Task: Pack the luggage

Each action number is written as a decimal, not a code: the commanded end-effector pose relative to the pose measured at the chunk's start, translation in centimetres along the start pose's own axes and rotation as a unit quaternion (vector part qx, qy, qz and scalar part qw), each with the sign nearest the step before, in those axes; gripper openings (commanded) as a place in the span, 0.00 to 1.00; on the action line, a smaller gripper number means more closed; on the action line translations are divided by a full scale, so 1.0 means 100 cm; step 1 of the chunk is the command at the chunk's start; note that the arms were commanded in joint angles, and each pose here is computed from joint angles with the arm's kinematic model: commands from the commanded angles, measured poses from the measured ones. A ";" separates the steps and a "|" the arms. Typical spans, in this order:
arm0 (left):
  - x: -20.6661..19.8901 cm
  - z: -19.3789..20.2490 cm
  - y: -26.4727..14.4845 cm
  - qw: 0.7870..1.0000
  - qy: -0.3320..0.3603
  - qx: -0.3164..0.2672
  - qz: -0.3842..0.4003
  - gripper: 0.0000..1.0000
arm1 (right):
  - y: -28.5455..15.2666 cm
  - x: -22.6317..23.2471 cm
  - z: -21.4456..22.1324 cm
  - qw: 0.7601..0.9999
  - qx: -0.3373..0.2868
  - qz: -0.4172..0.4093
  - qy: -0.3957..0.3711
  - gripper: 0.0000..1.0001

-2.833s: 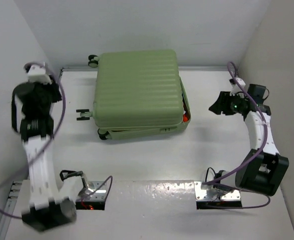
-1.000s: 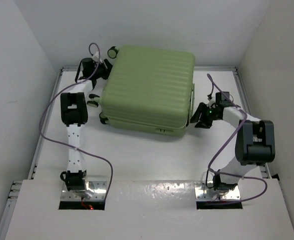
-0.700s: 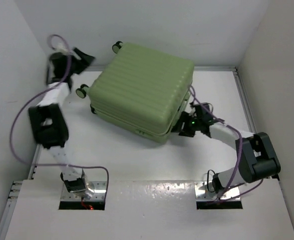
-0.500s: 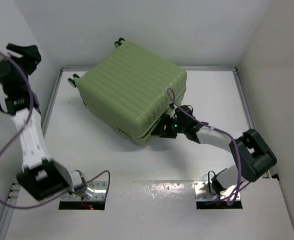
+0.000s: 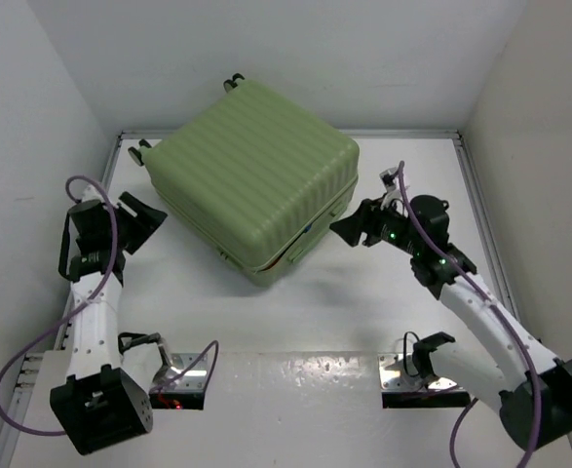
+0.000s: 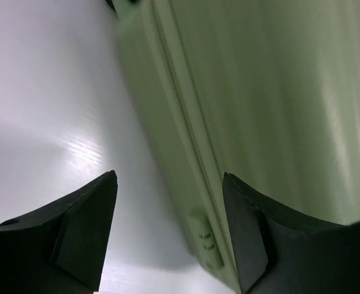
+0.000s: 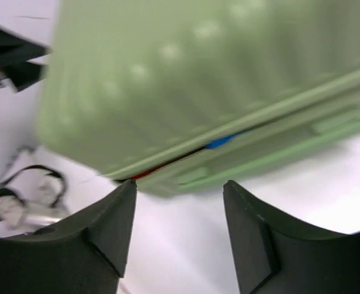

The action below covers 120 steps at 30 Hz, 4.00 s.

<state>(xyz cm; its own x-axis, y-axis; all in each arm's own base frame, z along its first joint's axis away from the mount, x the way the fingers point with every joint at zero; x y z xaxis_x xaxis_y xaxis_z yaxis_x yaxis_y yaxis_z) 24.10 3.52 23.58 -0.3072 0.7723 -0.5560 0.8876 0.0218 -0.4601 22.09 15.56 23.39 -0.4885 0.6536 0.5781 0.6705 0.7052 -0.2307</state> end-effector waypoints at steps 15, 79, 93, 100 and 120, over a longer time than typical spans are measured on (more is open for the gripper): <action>-0.006 0.090 0.012 0.977 -0.041 0.099 0.186 0.51 | 0.057 -0.046 0.009 0.991 0.080 -0.035 -0.096 0.40; -0.163 -0.191 0.142 0.942 -0.180 -0.027 0.283 0.00 | 0.037 -0.067 0.003 0.987 0.114 0.016 -0.115 0.53; -0.172 -0.145 0.118 0.946 -0.164 0.033 0.279 0.00 | 0.020 -0.081 0.002 0.988 0.105 0.044 -0.107 0.53; -0.098 -0.123 0.126 0.968 -0.165 0.022 0.188 0.00 | 0.014 -0.089 -0.001 0.988 0.101 0.055 -0.100 0.54; -0.034 -0.169 0.198 0.976 -0.175 -0.024 0.130 0.00 | 0.014 -0.096 0.004 0.986 0.117 0.062 -0.098 0.54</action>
<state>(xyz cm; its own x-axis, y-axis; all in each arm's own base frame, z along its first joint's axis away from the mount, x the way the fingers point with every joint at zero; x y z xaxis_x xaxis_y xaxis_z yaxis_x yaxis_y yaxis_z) 48.15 9.57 24.66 -0.2467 0.4557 -0.8553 0.9222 -0.1608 -0.3517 27.20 10.41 16.63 -0.5001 0.7700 0.3963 0.5885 0.6378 -0.4968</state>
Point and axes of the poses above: each gripper's point midway between its finger pads, its own y axis out along the fingers, its own x axis along the line the jaws close on, z = x × y, the point moved 7 cm from there along -y, back along the fingers, and after that the axes turned 6 degrees about y, right-handed, at the moved point
